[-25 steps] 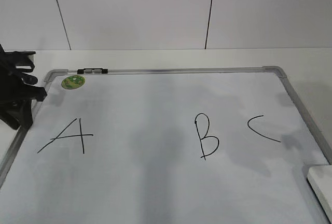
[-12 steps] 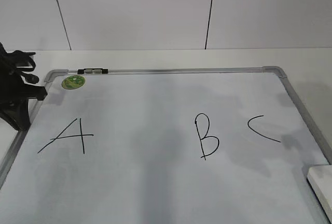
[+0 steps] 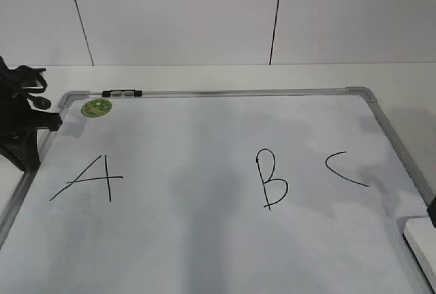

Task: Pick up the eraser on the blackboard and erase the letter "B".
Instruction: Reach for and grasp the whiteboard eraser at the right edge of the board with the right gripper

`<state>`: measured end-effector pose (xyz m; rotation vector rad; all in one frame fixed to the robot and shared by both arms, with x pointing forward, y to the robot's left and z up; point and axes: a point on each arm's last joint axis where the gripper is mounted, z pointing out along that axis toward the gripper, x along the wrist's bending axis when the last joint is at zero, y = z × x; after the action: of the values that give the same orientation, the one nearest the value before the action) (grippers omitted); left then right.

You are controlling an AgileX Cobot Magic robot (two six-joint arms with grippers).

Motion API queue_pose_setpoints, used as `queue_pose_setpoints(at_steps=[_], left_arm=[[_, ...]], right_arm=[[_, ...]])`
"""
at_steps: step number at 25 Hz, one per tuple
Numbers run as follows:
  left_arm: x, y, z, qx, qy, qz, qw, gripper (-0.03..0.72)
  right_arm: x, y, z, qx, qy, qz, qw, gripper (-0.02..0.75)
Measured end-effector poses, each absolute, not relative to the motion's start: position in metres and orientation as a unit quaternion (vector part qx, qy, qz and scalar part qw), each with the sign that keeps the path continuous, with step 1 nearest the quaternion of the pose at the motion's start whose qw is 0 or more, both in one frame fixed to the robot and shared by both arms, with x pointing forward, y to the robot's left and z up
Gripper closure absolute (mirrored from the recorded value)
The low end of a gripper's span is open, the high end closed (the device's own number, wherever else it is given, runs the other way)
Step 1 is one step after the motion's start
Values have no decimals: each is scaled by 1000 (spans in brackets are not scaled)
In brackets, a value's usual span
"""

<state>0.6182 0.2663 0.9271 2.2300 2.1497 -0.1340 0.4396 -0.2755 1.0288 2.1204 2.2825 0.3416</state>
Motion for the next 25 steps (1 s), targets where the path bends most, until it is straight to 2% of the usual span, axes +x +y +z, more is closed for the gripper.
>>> queue_pose_setpoints(at_steps=[15,20,25], left_arm=[[618,266,927,719,693,-44,20,669],[618,266,927,719,694,-45,21,669],[618,266,927,719,694,-45,21,669]], right_arm=[[439,-278,1028,673,733,95,11,155],[438,-279,1028,689,720,85,5,80],[443,-280,1017,693,718,53,-12,62]])
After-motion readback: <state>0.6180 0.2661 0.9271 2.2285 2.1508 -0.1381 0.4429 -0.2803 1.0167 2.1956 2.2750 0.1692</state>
